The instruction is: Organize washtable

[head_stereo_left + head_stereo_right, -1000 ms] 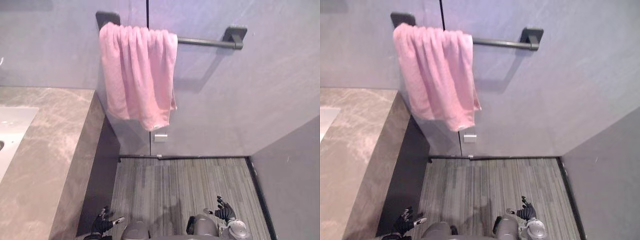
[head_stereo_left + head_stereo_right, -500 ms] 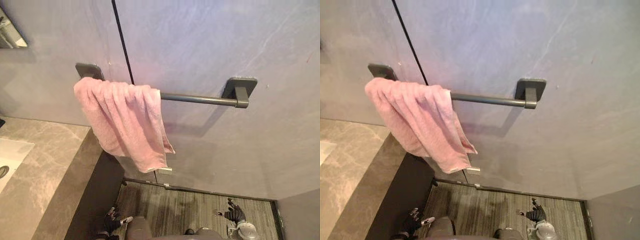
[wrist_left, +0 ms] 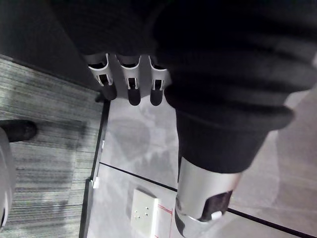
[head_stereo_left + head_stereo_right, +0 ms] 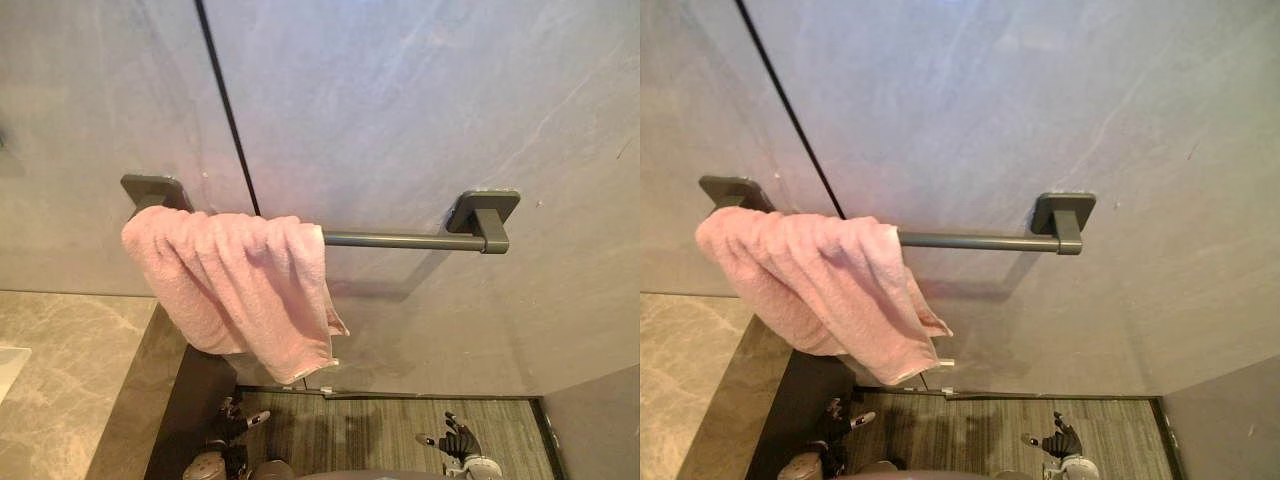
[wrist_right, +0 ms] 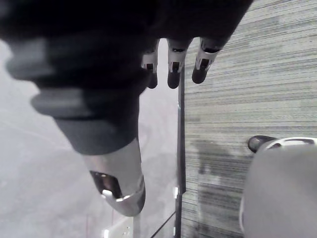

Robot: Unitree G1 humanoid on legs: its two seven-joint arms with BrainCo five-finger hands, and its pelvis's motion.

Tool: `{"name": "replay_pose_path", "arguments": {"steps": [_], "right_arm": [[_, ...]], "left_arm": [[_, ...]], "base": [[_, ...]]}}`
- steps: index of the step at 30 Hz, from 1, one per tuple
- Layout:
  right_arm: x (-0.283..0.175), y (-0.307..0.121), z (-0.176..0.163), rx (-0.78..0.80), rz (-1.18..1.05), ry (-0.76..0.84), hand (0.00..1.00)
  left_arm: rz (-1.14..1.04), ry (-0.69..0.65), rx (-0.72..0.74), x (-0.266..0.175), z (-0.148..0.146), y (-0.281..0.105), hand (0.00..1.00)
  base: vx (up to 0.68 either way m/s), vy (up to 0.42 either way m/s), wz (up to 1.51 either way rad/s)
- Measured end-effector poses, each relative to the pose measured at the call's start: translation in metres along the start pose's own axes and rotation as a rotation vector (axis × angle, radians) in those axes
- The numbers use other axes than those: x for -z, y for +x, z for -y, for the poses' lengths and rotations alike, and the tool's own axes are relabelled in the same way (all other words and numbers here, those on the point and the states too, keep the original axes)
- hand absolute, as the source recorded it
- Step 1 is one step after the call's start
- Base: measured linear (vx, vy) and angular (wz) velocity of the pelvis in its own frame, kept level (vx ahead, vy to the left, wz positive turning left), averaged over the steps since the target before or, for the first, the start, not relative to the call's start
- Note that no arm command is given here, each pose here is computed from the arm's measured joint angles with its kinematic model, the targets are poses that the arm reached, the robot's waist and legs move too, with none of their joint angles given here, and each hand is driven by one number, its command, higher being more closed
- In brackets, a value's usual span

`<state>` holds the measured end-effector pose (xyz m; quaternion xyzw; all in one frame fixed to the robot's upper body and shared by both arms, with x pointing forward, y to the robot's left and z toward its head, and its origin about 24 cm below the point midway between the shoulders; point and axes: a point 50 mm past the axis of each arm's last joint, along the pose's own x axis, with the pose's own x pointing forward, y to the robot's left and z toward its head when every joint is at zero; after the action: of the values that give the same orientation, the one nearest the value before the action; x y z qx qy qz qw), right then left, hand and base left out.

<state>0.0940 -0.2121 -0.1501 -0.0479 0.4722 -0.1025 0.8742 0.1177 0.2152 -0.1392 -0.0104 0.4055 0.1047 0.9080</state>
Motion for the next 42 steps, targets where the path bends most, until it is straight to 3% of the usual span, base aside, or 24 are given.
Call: {"name": "replay_pose_path", "arguments": {"steps": [5, 12, 15, 17, 22, 30, 41, 42], "right_arm": [[0.007, 0.000, 0.008, 0.014, -0.036, -0.025, 0.00], [-0.002, 0.003, 0.023, 0.043, -0.011, -0.083, 0.00], [-0.005, 0.004, 0.022, 0.035, -0.001, -0.108, 0.00], [-0.003, 0.004, 0.019, 0.018, -0.007, -0.139, 0.00], [0.003, 0.003, 0.017, 0.017, -0.038, -0.135, 0.00], [-0.003, 0.006, 0.015, 0.008, -0.026, -0.150, 0.00], [-0.006, 0.007, 0.014, 0.002, -0.019, -0.164, 0.00], [-0.006, 0.007, 0.014, 0.001, -0.019, -0.164, 0.00]], "left_arm": [[0.068, -0.007, -0.036, -0.017, -0.007, 0.002, 0.00], [0.319, -0.021, -0.144, -0.080, -0.052, 0.000, 0.00], [0.379, -0.052, -0.116, -0.097, -0.048, 0.002, 0.00], [0.513, -0.126, -0.090, -0.132, -0.029, -0.005, 0.00], [0.643, -0.099, -0.024, -0.117, -0.002, -0.053, 0.00], [0.809, -0.037, 0.064, -0.149, 0.002, -0.068, 0.00], [0.847, 0.062, 0.047, -0.160, -0.004, -0.069, 0.00], [0.847, 0.064, 0.046, -0.160, -0.004, -0.069, 1.00]], "base": [[0.00, -0.027, 0.06], [-0.08, 0.038, -0.01], [-0.12, 0.061, -0.02], [-0.07, 0.019, 0.15], [0.00, 0.008, 0.13], [0.00, -0.003, 0.02], [0.00, 0.001, -0.02], [0.00, 0.000, 0.00]]}}
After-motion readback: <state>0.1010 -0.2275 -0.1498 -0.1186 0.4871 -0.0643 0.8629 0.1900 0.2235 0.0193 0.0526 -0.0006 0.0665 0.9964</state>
